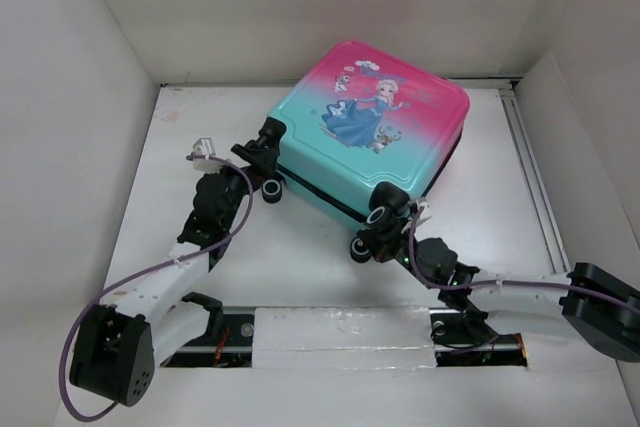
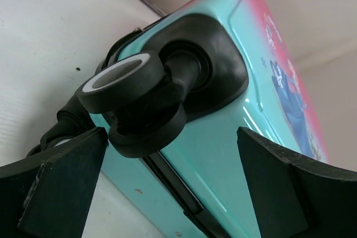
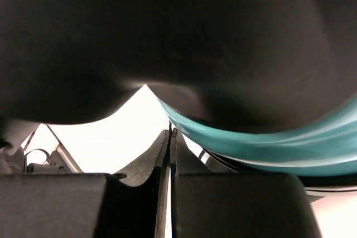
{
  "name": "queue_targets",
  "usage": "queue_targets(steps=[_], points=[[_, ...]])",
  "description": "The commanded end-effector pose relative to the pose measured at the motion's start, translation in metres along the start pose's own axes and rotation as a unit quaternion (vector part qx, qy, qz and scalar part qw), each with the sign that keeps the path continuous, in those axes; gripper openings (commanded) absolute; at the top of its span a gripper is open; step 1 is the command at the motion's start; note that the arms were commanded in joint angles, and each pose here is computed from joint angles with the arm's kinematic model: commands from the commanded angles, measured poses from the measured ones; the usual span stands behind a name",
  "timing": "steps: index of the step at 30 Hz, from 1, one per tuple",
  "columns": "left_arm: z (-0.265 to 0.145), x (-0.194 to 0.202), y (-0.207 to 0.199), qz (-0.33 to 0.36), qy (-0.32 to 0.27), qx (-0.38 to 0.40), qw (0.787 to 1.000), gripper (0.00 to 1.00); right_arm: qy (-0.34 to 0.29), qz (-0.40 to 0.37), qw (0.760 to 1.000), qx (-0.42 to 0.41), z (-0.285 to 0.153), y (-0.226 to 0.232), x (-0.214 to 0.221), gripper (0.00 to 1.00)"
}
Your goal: Pack the luggage
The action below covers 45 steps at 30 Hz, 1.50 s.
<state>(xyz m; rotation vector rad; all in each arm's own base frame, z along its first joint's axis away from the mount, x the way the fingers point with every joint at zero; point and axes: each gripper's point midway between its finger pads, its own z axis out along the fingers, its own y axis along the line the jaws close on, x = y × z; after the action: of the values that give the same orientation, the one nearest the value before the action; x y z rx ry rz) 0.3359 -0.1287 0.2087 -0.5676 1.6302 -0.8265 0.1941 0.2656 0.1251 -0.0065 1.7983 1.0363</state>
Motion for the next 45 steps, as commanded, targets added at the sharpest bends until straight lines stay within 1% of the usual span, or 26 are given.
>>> queue_targets(steps=[1,3,4,5,7,8,9,13,17,19,21,22,23,26,30,31,33,34,36,37,38,40,41,42,43,45], points=[[0.003,-0.015,-0.026,0.019,-0.015,0.042,0.999,0.97,-0.037,0.021,0.994,-0.097,0.006,0.057,-0.033,0.00],[0.004,-0.019,-0.022,0.018,-0.028,0.031,0.999,0.97,-0.034,0.021,0.994,-0.100,0.007,0.057,-0.031,0.00],[0.006,-0.020,-0.023,0.018,-0.028,0.031,0.999,0.95,-0.031,0.020,0.995,-0.097,0.008,0.056,-0.029,0.00],[0.006,-0.022,-0.022,0.018,-0.033,0.026,0.999,0.89,-0.031,0.020,0.995,-0.097,0.008,0.056,-0.029,0.00],[0.012,-0.020,-0.020,0.019,-0.030,0.022,0.999,0.84,-0.034,0.021,0.994,-0.100,0.007,0.057,-0.030,0.00],[0.015,-0.024,-0.023,0.017,-0.038,0.024,0.999,0.78,-0.038,0.022,0.994,-0.103,0.006,0.059,-0.033,0.00],[0.017,-0.025,-0.025,0.017,-0.038,0.024,0.999,0.76,-0.038,0.022,0.994,-0.103,0.006,0.059,-0.033,0.00],[0.020,-0.032,-0.028,0.016,-0.053,0.024,0.998,0.74,-0.041,0.023,0.993,-0.106,0.001,0.059,-0.036,0.00],[0.023,-0.036,-0.031,-0.008,-0.063,0.029,0.998,0.73,-0.041,0.023,0.993,-0.106,-0.002,0.060,-0.038,0.00],[0.024,-0.035,-0.028,-0.016,-0.069,0.027,0.997,0.60,-0.038,0.022,0.994,-0.103,-0.004,0.057,-0.036,0.00],[0.027,-0.032,-0.024,-0.016,-0.067,0.025,0.997,0.49,-0.039,0.023,0.994,-0.104,-0.005,0.058,-0.037,0.00],[0.027,-0.033,-0.026,-0.016,-0.070,0.029,0.997,0.39,-0.036,0.021,0.994,-0.101,-0.005,0.055,-0.034,0.00],[0.027,-0.033,-0.026,-0.016,-0.070,0.029,0.997,0.32,-0.042,0.023,0.994,-0.101,-0.006,0.055,-0.037,0.00],[0.027,-0.028,-0.025,-0.021,-0.061,0.033,0.997,0.00,-0.042,0.022,0.994,-0.095,-0.006,0.053,-0.037,0.00],[0.020,-0.024,-0.032,-0.015,-0.051,0.059,0.997,0.00,-0.054,0.019,0.995,-0.087,-0.007,0.049,-0.049,0.00],[0.017,-0.023,-0.038,-0.010,-0.044,0.072,0.996,0.00,-0.051,0.016,0.996,-0.077,-0.006,0.041,-0.051,0.00],[0.006,-0.009,-0.043,-0.009,-0.025,0.086,0.996,0.00,-0.067,0.011,0.995,-0.076,-0.009,0.040,-0.069,0.00],[0.001,-0.005,-0.047,-0.004,-0.021,0.094,0.995,0.00,-0.059,0.002,0.997,-0.055,-0.008,0.025,-0.072,0.00],[-0.009,0.009,-0.042,-0.003,-0.004,0.097,0.995,0.00,-0.075,-0.010,0.996,-0.053,-0.011,0.027,-0.096,0.00],[-0.017,0.006,-0.048,-0.004,-0.007,0.112,0.994,0.00,-0.079,-0.023,0.996,-0.046,-0.012,0.023,-0.104,0.00],[-0.024,0.013,-0.049,-0.007,0.010,0.123,0.992,0.00,-0.075,-0.031,0.996,-0.028,-0.012,0.010,-0.111,0.00],[-0.034,0.027,-0.040,-0.004,0.036,0.123,0.992,0.00,-0.087,-0.050,0.995,-0.020,-0.014,0.009,-0.134,0.00],[-0.042,0.030,-0.040,-0.003,0.048,0.128,0.991,0.00,-0.092,-0.054,0.994,0.001,-0.015,-0.003,-0.145,0.00],[-0.047,0.033,-0.038,-0.002,0.055,0.129,0.990,0.00,-0.097,-0.058,0.993,-0.019,-0.016,0.008,-0.157,0.00],[-0.052,0.041,-0.033,-0.001,0.067,0.131,0.989,0.00,-0.097,-0.064,0.993,-0.020,-0.017,0.007,-0.162,0.00],[-0.062,0.046,-0.041,0.001,0.085,0.157,0.984,0.00,-0.087,-0.064,0.994,-0.019,-0.013,0.002,-0.165,0.00]])
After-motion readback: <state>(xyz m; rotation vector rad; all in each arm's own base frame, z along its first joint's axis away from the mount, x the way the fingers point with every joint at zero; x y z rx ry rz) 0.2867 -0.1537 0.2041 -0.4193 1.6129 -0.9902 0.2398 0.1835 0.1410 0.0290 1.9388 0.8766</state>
